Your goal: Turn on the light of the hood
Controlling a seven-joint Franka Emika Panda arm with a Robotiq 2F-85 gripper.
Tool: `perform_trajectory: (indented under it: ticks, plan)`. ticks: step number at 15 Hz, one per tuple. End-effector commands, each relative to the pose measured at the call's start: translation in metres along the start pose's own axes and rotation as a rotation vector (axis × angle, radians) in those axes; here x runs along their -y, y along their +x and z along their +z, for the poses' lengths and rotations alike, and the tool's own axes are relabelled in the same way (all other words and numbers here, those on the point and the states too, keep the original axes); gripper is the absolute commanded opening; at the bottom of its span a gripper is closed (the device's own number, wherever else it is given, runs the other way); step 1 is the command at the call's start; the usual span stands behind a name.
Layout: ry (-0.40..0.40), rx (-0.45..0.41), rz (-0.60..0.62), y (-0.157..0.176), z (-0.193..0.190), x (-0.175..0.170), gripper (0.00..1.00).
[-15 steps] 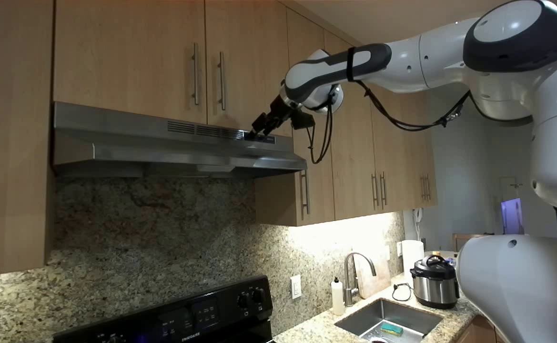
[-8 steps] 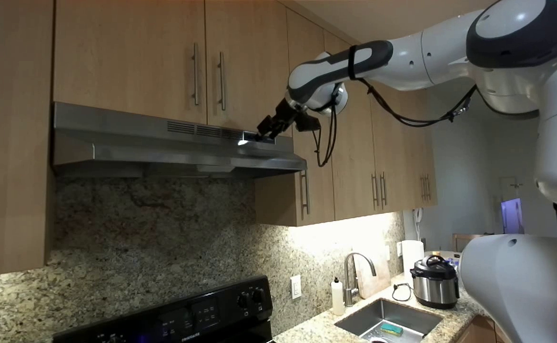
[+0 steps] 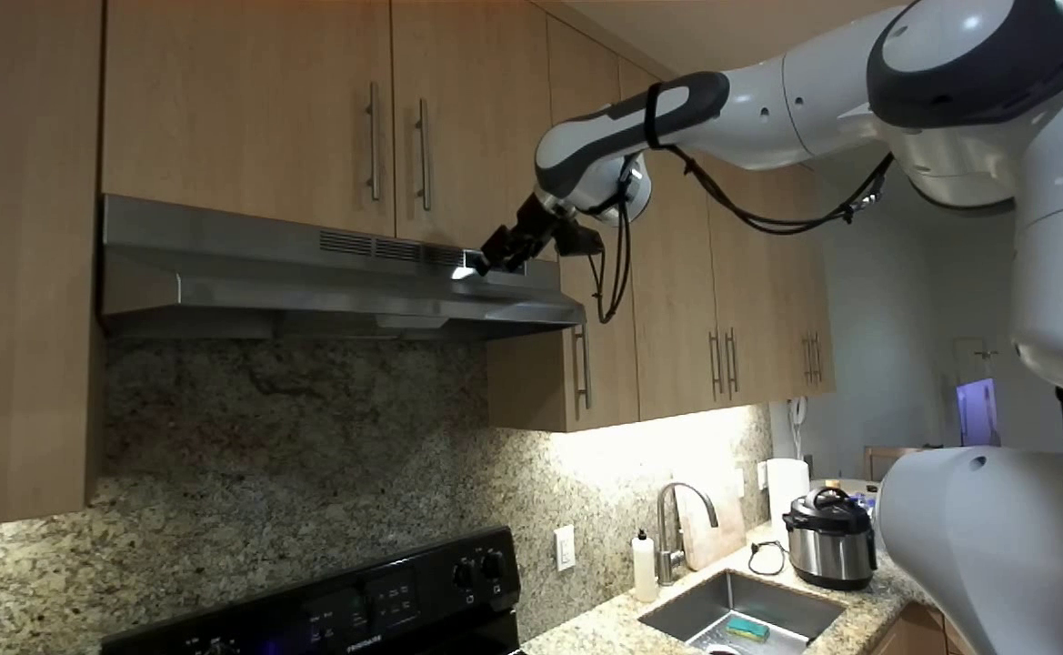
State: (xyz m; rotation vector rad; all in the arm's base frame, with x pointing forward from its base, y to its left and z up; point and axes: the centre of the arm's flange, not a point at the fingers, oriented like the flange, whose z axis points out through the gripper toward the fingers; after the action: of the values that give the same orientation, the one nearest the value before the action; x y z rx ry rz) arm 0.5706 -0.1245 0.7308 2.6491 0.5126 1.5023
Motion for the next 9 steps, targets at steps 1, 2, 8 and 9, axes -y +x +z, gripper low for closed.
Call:
perform_trajectory:
  ticks: [1, 2, 8, 9]
  plan:
    - [-0.037, -0.024, -0.024, 0.010, 0.011, -0.011, 1.00]
    - [-0.044, -0.028, -0.025, 0.011, 0.011, -0.013, 1.00]
    - [-0.079, -0.043, -0.032, 0.020, 0.018, -0.020, 1.00]
    - [-0.082, -0.047, -0.032, 0.022, 0.019, -0.020, 1.00]
